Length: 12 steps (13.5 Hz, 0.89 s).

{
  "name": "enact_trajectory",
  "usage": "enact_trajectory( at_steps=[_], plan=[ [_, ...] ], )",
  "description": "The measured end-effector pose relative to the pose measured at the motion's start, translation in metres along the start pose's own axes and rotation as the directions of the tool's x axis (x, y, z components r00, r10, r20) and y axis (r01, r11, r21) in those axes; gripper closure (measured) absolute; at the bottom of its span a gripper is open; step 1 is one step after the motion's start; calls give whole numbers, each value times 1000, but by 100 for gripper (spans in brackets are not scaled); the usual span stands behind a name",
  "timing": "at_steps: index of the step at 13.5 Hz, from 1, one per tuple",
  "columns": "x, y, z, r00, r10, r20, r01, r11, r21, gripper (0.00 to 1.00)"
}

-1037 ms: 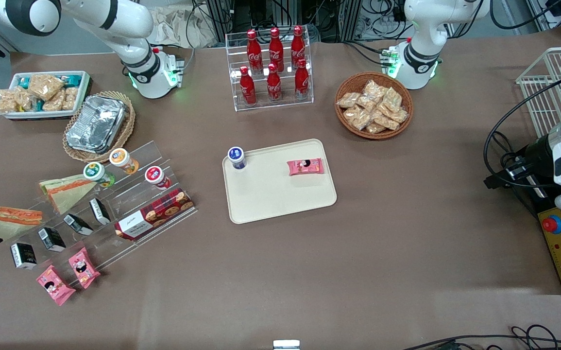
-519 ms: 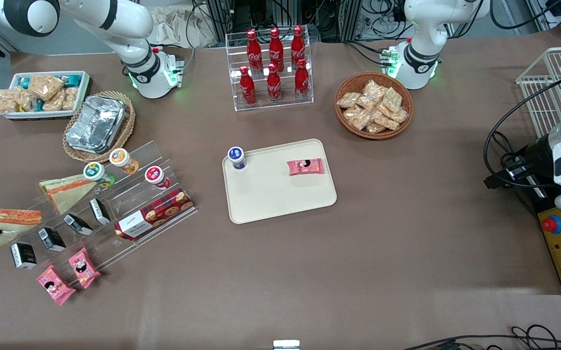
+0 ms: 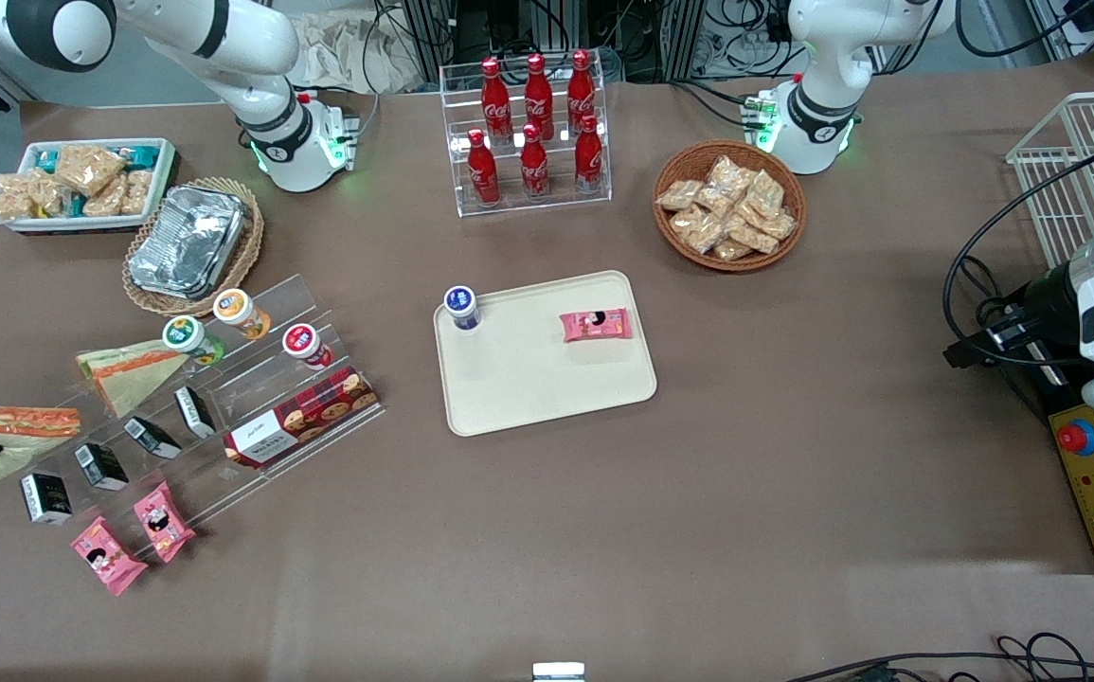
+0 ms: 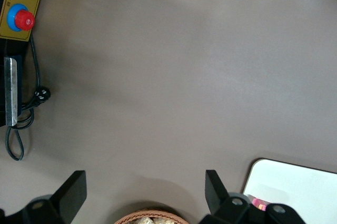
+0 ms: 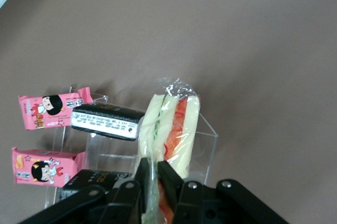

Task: Place sandwich on tray
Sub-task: 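Lift the sandwich out of the rack with the right gripper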

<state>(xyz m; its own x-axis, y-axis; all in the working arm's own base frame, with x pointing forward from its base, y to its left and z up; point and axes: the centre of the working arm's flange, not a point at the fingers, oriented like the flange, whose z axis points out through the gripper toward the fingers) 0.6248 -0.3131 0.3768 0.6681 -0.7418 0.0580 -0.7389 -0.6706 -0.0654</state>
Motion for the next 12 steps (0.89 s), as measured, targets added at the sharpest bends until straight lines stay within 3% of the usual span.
enact_trajectory(
  at_steps=[4, 12],
  plan=[
    [2, 3, -9, 1000, -10, 13, 10, 1000, 0, 87],
    [-4, -30, -92, 997, -62, 44, 61, 998, 21, 87]
  ],
)
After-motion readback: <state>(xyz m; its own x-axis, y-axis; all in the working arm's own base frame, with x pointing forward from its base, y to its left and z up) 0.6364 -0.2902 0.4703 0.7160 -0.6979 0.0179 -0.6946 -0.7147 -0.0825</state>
